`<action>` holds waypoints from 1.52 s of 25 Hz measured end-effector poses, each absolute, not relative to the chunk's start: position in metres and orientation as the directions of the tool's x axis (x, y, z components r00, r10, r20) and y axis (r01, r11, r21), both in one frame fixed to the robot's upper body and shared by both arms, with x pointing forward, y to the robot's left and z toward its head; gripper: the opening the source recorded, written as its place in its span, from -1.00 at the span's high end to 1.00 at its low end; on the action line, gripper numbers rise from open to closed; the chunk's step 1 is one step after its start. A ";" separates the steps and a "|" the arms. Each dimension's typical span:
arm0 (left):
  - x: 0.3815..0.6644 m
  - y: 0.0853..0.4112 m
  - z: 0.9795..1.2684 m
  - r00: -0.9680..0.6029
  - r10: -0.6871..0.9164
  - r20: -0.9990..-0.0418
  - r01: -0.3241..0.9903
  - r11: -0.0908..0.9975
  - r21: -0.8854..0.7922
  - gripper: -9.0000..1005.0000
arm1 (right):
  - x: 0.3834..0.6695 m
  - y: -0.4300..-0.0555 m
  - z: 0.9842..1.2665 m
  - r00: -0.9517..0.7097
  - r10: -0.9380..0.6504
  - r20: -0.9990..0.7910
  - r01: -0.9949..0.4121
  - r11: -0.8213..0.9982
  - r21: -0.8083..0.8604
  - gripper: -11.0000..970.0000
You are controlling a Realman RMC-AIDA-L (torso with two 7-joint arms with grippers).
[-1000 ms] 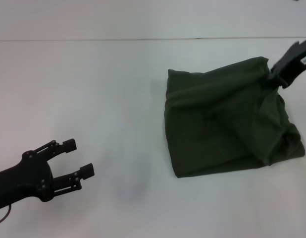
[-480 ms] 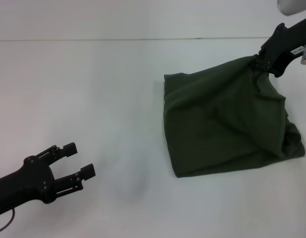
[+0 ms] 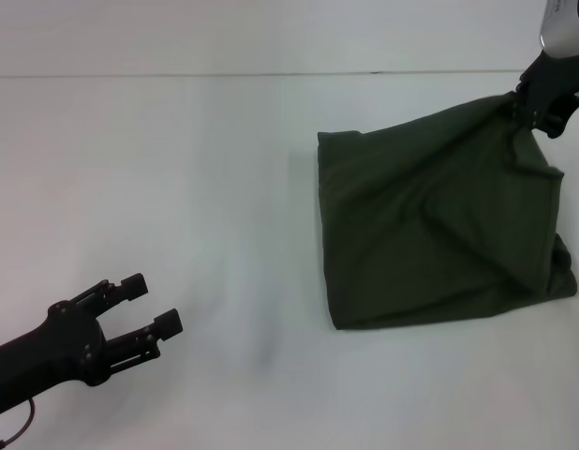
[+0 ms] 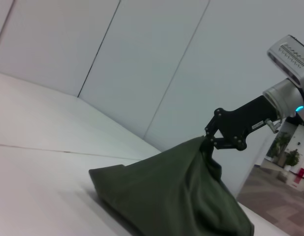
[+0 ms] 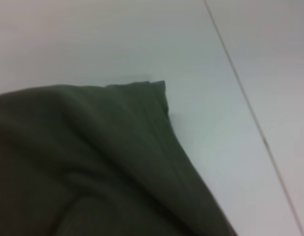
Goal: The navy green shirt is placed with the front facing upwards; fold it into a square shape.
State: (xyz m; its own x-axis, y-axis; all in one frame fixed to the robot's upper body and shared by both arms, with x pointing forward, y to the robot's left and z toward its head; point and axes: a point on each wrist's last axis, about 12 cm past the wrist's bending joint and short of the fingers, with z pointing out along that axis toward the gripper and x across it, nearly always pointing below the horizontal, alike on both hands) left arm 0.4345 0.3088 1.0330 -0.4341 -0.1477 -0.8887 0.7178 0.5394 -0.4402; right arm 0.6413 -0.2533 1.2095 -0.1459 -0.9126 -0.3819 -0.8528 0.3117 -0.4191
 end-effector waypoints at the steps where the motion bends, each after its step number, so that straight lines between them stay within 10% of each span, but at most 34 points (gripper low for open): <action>1: 0.435 0.309 1.032 -0.437 -0.149 -0.887 0.714 0.543 -0.443 -0.79 | 0.642 -0.254 1.210 -0.145 -0.912 -0.384 -0.844 0.316 -0.434 0.79; 12: 0.436 0.307 1.030 -0.444 -0.155 -0.882 0.706 0.545 -0.452 -0.79 | 0.645 -0.255 1.214 -0.134 -0.908 -0.397 -0.819 0.327 -0.472 0.76; 28: 0.439 0.309 1.034 -0.428 -0.114 -0.897 0.729 0.543 -0.417 -0.79 | 0.615 -0.245 1.223 -0.488 -0.743 -0.458 -0.768 0.615 -0.179 -0.72; 38: 0.446 0.311 1.040 -0.408 -0.043 -0.912 0.767 0.525 -0.369 -0.79 | 0.584 -0.230 1.201 -0.695 -0.680 -0.234 -0.696 0.718 -0.020 -0.91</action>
State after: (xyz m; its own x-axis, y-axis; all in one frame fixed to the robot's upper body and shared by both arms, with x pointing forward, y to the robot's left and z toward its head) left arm 0.4460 0.3106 1.0403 -0.4084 -0.0434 -0.9118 0.7671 0.5251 -0.3686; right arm 0.5839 -0.2303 1.2009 -0.6951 -0.6798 -0.2338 -0.6955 0.7182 -0.0203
